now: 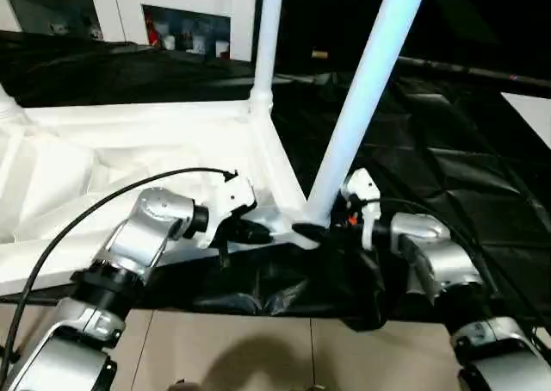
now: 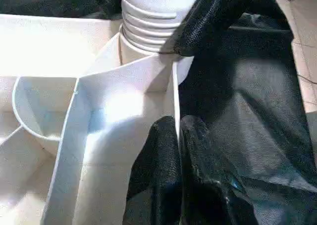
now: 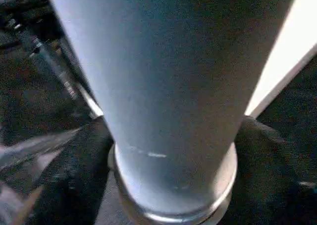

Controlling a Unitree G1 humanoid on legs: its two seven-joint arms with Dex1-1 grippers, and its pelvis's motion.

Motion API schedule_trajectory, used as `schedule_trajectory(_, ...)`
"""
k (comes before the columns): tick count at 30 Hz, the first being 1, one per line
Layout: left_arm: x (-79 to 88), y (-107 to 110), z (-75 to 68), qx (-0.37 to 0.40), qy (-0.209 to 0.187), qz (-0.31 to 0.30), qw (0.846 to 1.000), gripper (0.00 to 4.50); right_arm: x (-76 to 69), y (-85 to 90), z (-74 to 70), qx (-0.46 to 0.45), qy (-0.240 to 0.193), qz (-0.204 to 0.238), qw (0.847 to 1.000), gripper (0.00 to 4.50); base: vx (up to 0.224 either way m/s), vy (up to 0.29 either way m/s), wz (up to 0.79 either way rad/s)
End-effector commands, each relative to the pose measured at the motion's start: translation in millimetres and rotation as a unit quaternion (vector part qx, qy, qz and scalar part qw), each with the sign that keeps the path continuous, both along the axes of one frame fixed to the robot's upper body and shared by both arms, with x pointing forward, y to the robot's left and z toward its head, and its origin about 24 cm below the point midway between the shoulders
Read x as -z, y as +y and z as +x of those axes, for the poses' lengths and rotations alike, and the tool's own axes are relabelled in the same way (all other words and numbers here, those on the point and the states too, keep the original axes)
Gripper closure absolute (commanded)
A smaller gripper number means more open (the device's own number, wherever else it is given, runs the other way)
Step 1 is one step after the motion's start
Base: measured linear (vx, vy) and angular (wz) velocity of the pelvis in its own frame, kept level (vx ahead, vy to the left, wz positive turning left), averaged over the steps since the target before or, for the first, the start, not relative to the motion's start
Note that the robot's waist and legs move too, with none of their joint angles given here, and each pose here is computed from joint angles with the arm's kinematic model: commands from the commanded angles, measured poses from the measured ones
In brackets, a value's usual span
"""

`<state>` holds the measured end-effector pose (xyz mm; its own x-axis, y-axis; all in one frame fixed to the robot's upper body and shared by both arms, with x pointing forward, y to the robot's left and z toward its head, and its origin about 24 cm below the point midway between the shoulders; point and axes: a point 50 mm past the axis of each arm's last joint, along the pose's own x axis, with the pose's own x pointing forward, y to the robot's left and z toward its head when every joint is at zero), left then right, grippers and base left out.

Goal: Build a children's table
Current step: Rotate leg to tighten

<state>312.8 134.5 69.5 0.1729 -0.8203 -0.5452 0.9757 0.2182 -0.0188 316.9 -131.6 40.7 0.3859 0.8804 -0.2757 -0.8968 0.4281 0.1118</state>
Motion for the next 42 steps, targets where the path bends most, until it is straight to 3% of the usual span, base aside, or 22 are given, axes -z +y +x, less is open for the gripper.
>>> schedule_trajectory(1,-1.5,-11.3,-5.8,0.034,0.011,-0.027,0.999,4.50,0.3,-1.7,-2.8,-0.015,0.001,-0.009,1.000,1.24,0.000,0.000,0.00)
schedule_trajectory(5,-2.3,-10.1,-5.8,0.032,0.011,-0.028,0.999,4.50,0.9,-0.3,-2.6,-0.016,0.004,-0.008,1.000,1.59,0.000,0.000,0.00)
schedule_trajectory(10,-2.6,-9.4,-6.2,0.029,0.010,-0.031,0.999,4.50,0.1,0.1,-2.7,-0.011,0.009,0.002,1.000,1.68,0.000,0.000,0.00)
schedule_trajectory(14,-2.3,-13.2,2.1,-0.018,-0.010,-0.033,0.999,4.50,7.1,-2.5,6.0,0.076,0.021,0.001,0.997,1.70,0.000,0.000,0.00)
schedule_trajectory(17,0.9,-21.2,13.8,-0.078,-0.034,-0.021,0.996,4.50,19.6,-2.7,15.4,0.187,0.056,-0.020,0.980,1.71,0.000,0.000,0.00)
schedule_trajectory(18,3.2,-29.6,20.5,-0.113,-0.045,-0.019,0.992,4.50,23.0,2.1,21.6,0.256,0.068,-0.016,0.964,1.71,0.000,0.000,0.00)
schedule_trajectory(19,3.8,-32.5,22.2,-0.123,-0.047,-0.019,0.991,4.50,23.8,3.9,23.3,0.276,0.072,-0.014,0.958,1.71,0.000,0.000,0.00)
schedule_trajectory(25,5.8,-54.7,33.0,-0.189,-0.060,-0.016,0.980,4.50,22.4,28.6,29.9,0.336,0.041,-0.017,0.941,1.71,0.000,0.000,0.00)
schedule_trajectory(27,7.0,-63.2,36.1,-0.206,-0.066,-0.008,0.976,4.50,19.0,49.1,30.4,0.329,0.009,-0.020,0.944,1.71,0.000,0.000,0.00)
schedule_trajectory(30,7.0,-64.0,37.6,-0.211,-0.067,-0.010,0.975,4.50,15.7,56.5,31.3,0.323,-0.005,-0.009,0.946,1.71,0.000,0.000,0.00)
schedule_trajectory(32,6.8,-61.5,37.1,-0.206,-0.067,-0.009,0.976,4.50,12.7,57.1,31.4,0.310,-0.008,0.009,0.951,1.17,0.000,0.000,0.00)
schedule_trajectory(36,7.4,-56.3,34.3,-0.186,-0.067,-0.012,0.980,4.50,7.3,53.8,31.4,0.275,-0.022,0.022,0.961,0.94,0.000,0.000,0.00)
schedule_trajectory(37,7.5,-55.4,33.7,-0.180,-0.067,-0.013,0.981,4.50,6.6,53.1,31.2,0.266,-0.027,0.020,0.963,0.68,0.000,0.000,0.00)
schedule_trajectory(42,8.3,-39.0,26.0,-0.130,-0.054,-0.018,0.990,4.50,5.7,30.7,22.4,0.156,-0.033,0.010,0.987,0.68,0.000,0.000,0.00)
